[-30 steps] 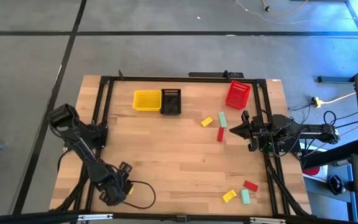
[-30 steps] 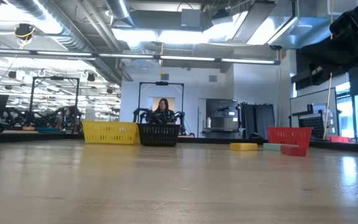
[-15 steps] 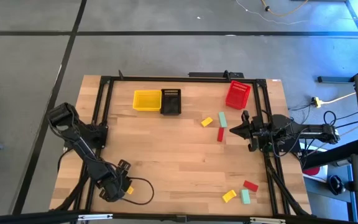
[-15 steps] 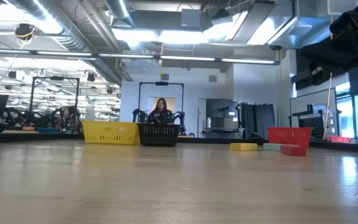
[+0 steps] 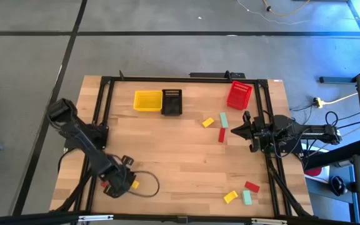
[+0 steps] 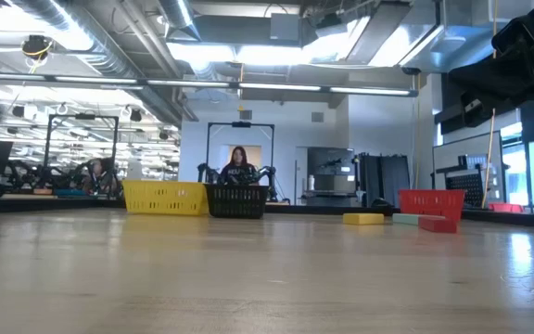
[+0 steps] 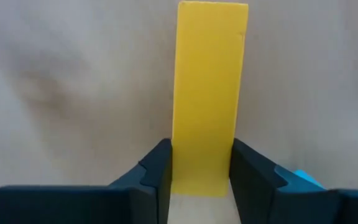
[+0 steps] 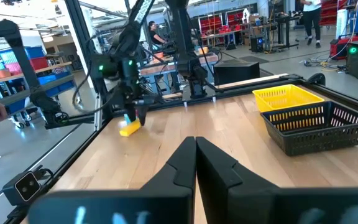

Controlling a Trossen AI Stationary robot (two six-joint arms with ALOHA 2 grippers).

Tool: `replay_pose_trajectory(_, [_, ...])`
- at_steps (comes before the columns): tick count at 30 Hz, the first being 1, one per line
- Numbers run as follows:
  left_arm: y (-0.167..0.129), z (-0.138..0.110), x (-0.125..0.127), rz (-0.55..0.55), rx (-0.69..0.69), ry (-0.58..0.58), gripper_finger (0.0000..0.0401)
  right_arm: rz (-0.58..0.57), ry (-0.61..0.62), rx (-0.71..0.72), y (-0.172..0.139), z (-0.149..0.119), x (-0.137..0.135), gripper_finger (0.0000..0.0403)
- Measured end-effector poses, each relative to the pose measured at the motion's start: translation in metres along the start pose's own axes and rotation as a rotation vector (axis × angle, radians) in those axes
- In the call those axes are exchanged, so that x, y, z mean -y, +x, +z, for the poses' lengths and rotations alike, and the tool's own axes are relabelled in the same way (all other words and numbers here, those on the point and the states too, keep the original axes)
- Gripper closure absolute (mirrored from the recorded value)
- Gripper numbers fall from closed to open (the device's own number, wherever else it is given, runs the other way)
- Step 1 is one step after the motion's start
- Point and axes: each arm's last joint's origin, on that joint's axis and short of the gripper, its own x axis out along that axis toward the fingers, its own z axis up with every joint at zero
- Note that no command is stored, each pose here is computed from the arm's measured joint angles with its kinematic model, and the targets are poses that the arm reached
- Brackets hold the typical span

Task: Sort & place blocks by color
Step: Put the bottom left yellow block into the yellow bin

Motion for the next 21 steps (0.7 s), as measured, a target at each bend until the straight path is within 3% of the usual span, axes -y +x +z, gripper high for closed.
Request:
replay_pose_trajectory(4, [-0.03,0.002,-0.024,0.009,0.053,0.001,0.0285,0.0,0.0,0.001,0.0,0.0,0.0,0.0389])
replay_pose_trajectory(8, [-0.067,0.006,-0.065,0.088,0.219,-0.094,0.0285,0.0,0.0,0.0,0.0,0.0,0.0,0.0389])
replay_pose_trajectory(14, [-0.128,-0.008,-0.131,0.227,0.541,-0.32,0.0285,0.0,0.0,0.0,0.0,0.0,0.0,0.0389])
replay_pose_trajectory(21, [-0.184,-0.015,-0.173,0.356,1.028,-0.378,0.0285,0.0,0.0,0.001,0.0,0.0,0.0,0.0389])
